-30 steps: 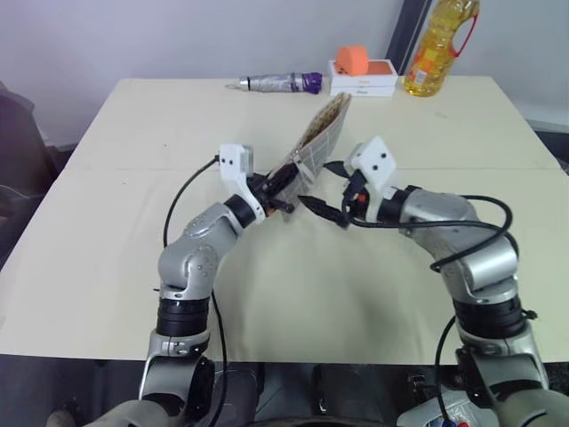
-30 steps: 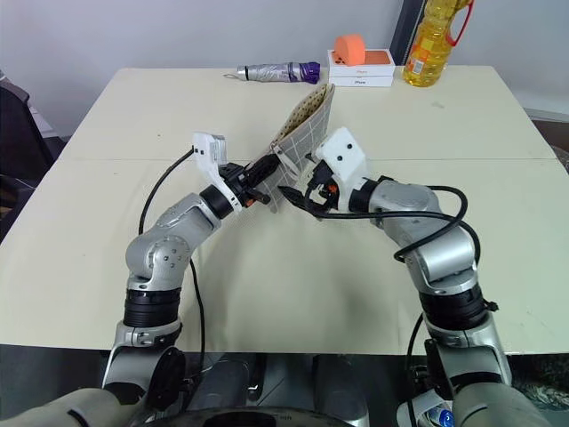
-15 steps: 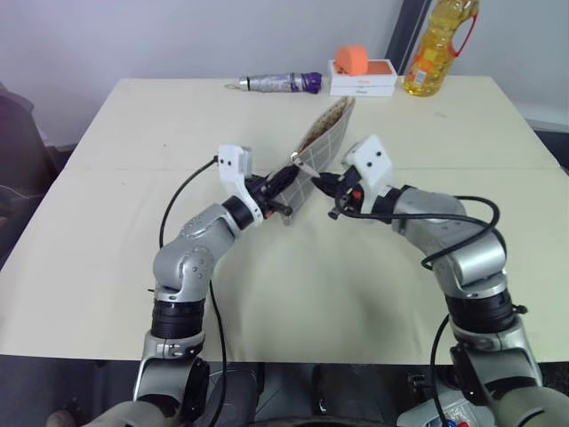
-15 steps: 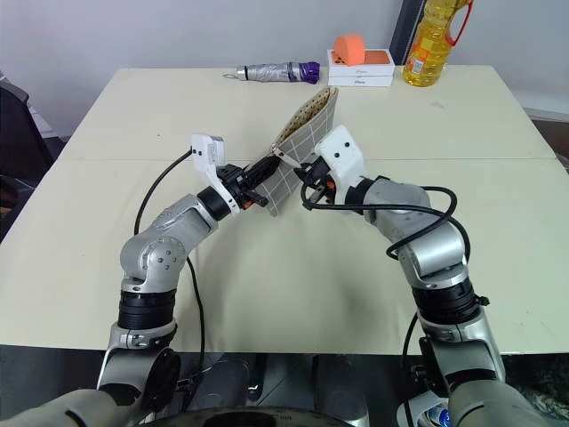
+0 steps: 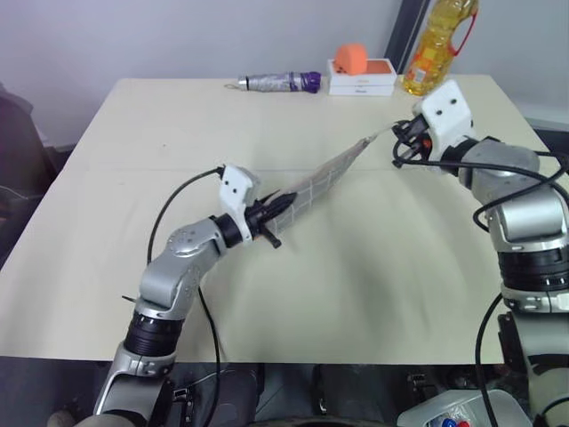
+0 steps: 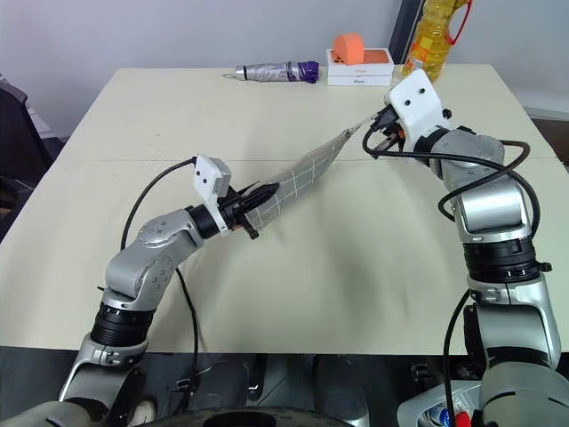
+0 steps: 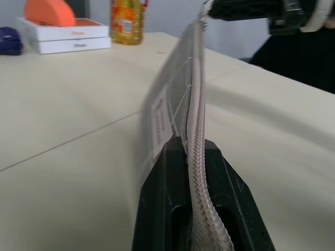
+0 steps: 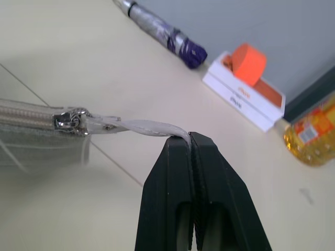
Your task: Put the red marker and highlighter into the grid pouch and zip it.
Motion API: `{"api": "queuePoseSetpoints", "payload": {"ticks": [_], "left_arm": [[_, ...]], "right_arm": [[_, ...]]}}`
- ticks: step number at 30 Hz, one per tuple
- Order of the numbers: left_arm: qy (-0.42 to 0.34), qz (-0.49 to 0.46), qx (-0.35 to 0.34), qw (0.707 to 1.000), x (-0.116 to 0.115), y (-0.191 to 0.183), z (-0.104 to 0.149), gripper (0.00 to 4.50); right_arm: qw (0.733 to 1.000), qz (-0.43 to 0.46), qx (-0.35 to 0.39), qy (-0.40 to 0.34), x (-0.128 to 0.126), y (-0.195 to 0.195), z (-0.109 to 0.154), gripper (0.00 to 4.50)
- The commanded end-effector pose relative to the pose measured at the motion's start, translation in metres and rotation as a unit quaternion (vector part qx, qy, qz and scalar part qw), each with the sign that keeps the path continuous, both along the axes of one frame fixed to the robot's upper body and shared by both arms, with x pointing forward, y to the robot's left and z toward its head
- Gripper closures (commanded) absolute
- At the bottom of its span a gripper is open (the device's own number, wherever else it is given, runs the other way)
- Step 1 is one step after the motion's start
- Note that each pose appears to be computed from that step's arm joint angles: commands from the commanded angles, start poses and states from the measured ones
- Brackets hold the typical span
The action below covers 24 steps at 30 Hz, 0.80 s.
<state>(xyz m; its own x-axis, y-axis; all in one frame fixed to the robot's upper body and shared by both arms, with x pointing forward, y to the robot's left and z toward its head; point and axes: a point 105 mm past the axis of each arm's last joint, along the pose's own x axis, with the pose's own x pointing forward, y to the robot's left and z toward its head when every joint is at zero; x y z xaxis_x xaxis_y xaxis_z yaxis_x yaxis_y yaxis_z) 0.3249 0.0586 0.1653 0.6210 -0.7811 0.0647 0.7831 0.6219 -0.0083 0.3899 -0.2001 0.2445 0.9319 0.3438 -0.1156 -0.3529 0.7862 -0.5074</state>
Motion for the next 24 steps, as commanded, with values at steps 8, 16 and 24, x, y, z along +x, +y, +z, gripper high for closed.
{"api": "queuePoseSetpoints", "payload": {"ticks": [8,16,24], "left_arm": [[0.018,-0.001,-0.005,1.000,-0.009,0.016,0.002,1.46],[0.067,0.016,-0.004,0.998,-0.030,0.059,-0.003,0.04],[0.079,0.114,0.014,0.990,-0.031,0.113,-0.010,0.04]], "right_arm": [[0.996,0.080,-0.020,0.042,-0.033,0.004,-0.009,0.65],[0.983,0.130,-0.064,0.109,-0.071,-0.013,-0.037,0.00],[0.988,0.116,-0.002,0.099,-0.074,-0.035,-0.034,0.00]]}}
